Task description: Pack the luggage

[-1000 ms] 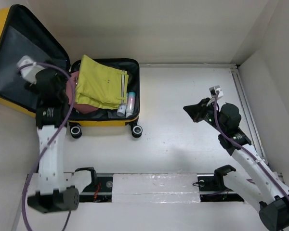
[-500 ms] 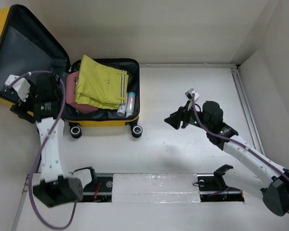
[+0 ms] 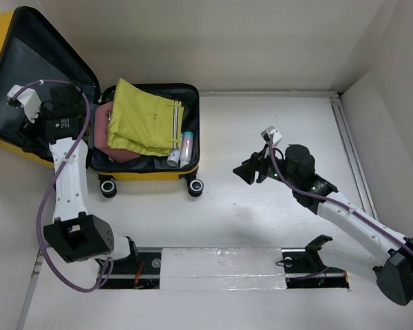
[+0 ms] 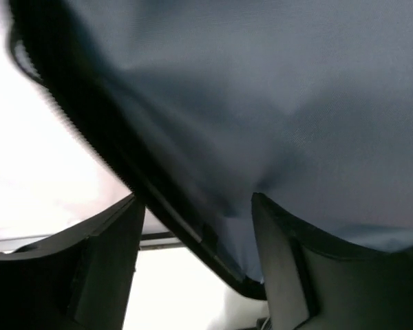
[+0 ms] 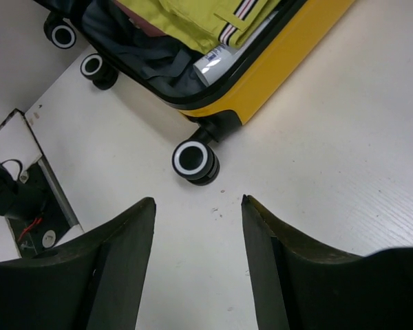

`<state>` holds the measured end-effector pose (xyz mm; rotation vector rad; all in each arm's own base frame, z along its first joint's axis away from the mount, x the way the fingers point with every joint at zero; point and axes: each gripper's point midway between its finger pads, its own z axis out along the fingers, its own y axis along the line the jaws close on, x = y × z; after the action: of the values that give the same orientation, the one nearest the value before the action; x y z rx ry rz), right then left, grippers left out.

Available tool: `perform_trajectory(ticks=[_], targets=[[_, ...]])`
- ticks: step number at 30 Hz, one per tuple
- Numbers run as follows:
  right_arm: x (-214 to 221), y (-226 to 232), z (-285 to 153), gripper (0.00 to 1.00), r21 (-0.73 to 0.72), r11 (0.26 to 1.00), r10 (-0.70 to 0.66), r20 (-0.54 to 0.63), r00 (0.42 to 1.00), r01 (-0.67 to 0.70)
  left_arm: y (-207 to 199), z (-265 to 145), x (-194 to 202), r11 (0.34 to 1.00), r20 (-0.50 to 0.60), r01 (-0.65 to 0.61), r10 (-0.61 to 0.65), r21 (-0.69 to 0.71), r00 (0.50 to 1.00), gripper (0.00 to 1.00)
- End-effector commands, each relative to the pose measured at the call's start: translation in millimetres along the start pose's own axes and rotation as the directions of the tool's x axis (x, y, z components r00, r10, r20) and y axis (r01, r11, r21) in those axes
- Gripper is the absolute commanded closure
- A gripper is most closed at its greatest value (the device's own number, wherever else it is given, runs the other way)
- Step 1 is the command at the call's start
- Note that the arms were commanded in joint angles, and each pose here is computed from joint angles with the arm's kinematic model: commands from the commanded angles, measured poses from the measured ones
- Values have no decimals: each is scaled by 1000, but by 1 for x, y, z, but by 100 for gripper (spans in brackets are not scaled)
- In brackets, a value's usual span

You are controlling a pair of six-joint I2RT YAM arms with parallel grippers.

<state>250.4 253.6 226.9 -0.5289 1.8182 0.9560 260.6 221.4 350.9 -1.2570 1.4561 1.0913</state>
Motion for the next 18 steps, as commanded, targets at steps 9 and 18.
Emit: perform_trajectory(ticks=[9,18], targets=[[-27,-5,-1,41,59,997,-50,75,996,46,1,42,4,986,-86,166,-164,22,983,49],[-23,-9,4,41,66,997,-43,56,998,39,-35,-24,-16,940,-48,195,-189,281,981,100]])
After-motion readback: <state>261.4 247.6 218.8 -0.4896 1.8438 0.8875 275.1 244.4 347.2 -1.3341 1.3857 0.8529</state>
